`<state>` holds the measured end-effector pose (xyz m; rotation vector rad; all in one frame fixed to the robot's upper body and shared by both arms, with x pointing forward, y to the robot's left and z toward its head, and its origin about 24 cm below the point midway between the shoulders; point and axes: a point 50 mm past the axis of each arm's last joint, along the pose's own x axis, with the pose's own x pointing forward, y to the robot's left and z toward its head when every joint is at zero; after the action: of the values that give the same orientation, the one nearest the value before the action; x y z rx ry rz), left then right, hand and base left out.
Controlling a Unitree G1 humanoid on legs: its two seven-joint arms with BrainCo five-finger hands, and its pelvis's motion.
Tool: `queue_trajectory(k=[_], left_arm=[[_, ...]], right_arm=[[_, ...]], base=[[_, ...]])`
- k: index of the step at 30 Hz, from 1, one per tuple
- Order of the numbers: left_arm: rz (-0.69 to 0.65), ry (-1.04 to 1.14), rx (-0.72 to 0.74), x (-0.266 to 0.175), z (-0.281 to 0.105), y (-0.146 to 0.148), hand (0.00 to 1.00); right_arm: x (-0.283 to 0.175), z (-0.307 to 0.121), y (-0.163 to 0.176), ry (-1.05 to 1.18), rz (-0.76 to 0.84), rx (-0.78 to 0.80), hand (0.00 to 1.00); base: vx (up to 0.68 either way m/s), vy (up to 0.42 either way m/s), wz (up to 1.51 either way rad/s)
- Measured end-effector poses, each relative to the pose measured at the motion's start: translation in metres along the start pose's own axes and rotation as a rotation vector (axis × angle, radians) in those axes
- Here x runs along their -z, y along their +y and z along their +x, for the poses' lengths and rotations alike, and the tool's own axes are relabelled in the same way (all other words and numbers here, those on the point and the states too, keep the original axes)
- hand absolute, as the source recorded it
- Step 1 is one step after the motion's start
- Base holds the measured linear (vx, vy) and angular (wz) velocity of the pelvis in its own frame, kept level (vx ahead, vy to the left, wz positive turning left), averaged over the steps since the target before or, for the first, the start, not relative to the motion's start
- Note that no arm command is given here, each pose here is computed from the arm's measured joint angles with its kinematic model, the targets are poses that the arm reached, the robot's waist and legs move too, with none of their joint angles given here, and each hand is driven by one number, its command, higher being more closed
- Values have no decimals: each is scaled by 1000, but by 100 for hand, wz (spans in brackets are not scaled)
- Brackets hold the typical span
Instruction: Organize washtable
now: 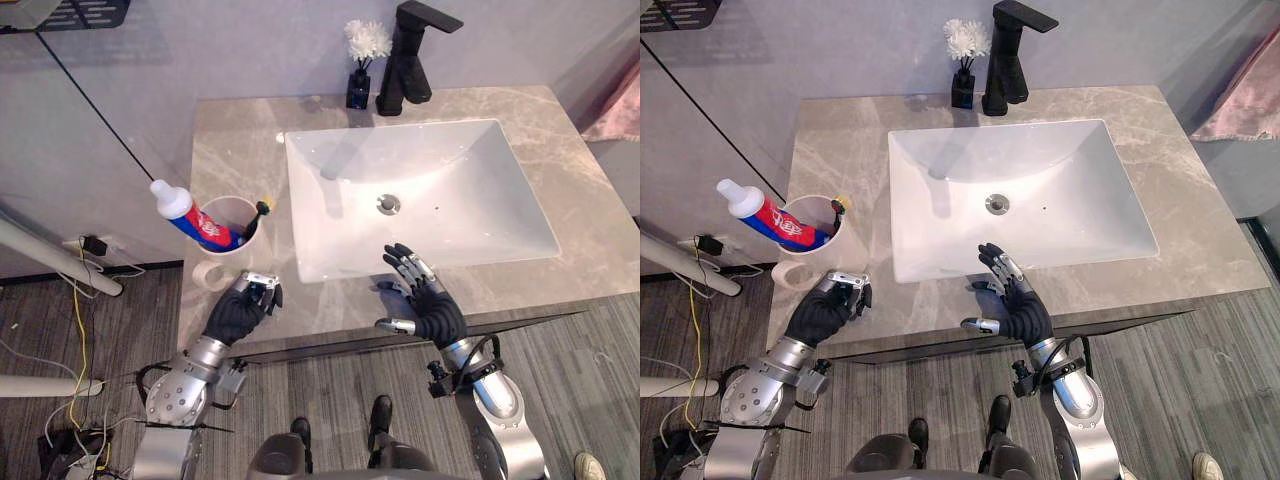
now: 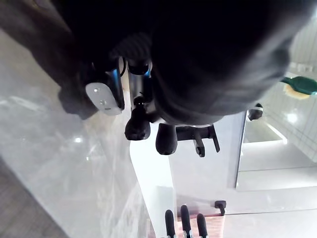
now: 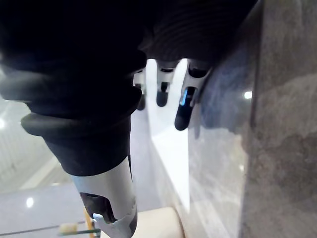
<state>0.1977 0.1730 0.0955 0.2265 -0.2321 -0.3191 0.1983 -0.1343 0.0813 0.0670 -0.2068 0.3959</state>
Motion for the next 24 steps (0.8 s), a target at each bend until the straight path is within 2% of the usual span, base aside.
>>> queue_trajectory(k=[6,14,24], left_arm=[[19,-17,-33,0,10,7,100],[48,-3,-154,2,6,34,100],[69,-8,-224,3,9,50,100]], right_arm=[[-2,1,0,-10,-5,-4,0],[-3,0,-3,-12,-9,2,0],[-5,-1,-6,-22,-20,15,0]], base=[[-3,-15,-9],[0,0,0],[0,0,0]])
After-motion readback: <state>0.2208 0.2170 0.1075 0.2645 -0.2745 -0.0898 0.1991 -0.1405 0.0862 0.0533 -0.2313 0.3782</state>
